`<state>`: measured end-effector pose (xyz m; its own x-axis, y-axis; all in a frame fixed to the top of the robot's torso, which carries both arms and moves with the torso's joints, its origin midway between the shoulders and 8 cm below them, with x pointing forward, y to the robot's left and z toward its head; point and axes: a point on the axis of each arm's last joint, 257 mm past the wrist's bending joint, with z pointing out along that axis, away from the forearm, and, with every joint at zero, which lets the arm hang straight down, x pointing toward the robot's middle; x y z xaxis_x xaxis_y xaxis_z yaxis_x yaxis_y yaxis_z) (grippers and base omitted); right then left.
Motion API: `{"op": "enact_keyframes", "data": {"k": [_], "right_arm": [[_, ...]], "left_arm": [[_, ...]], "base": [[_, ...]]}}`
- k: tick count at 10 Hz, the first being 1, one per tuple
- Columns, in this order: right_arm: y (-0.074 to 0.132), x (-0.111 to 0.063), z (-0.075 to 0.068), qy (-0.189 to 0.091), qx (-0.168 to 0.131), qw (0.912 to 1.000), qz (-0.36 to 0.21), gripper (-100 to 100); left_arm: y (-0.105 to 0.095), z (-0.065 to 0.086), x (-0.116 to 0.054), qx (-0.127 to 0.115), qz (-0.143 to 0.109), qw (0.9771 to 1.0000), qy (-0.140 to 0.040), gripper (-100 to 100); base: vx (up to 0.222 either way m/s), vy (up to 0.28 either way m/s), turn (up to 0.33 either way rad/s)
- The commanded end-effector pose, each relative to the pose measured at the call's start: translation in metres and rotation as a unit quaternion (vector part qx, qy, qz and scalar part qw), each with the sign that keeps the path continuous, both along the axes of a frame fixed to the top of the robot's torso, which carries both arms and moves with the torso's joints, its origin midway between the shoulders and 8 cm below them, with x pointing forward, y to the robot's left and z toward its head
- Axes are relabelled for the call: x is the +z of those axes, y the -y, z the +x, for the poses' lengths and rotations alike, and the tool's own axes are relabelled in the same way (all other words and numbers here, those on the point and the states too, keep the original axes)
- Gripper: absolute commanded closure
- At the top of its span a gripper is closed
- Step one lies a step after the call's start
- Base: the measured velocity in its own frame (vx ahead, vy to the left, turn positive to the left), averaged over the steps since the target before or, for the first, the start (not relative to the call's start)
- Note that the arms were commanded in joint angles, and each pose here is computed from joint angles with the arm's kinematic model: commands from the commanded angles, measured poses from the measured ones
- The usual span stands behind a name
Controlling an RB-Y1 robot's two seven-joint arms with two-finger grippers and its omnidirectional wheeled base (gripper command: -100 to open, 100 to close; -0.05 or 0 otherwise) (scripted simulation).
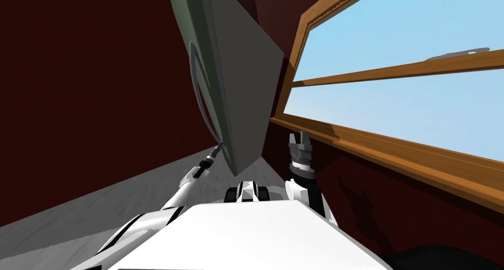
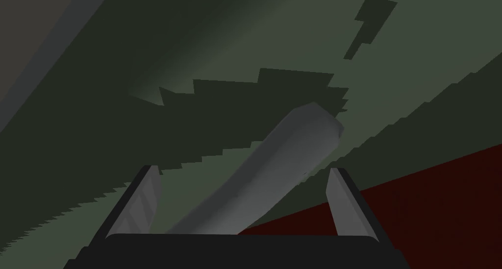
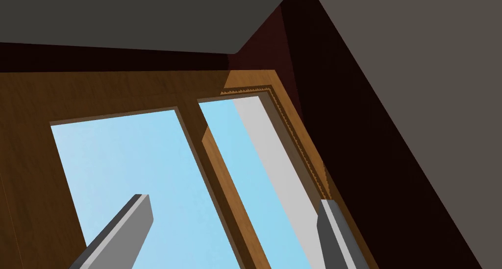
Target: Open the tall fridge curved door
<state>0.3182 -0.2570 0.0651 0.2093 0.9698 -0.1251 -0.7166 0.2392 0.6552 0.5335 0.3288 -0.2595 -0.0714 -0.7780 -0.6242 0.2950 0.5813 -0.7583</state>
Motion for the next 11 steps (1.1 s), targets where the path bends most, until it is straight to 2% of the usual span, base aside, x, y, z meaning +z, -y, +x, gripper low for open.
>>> {"op": "enact_keyframes", "data": {"k": [1, 6, 11], "right_arm": [[0.000, 0.000, 0.000, 0.000, 0.000, 1.0000, 0.000, 0], [0.000, 0.000, 0.000, 0.000, 0.000, 1.0000, 0.000, 0], [0.000, 0.000, 0.000, 0.000, 0.000, 1.0000, 0.000, 0]], "left_arm": [[-0.015, 0.011, 0.011, 0.006, 0.020, 0.9998, -0.005, -100], [-0.049, 0.033, 0.038, 0.024, 0.064, 0.9976, -0.012, -100], [-0.082, 0.051, 0.065, 0.048, 0.101, 0.9936, -0.019, -100]], "base": [[-0.040, -0.041, -0.004], [-0.050, -0.047, -0.013], [-0.047, -0.047, -0.009]]}}
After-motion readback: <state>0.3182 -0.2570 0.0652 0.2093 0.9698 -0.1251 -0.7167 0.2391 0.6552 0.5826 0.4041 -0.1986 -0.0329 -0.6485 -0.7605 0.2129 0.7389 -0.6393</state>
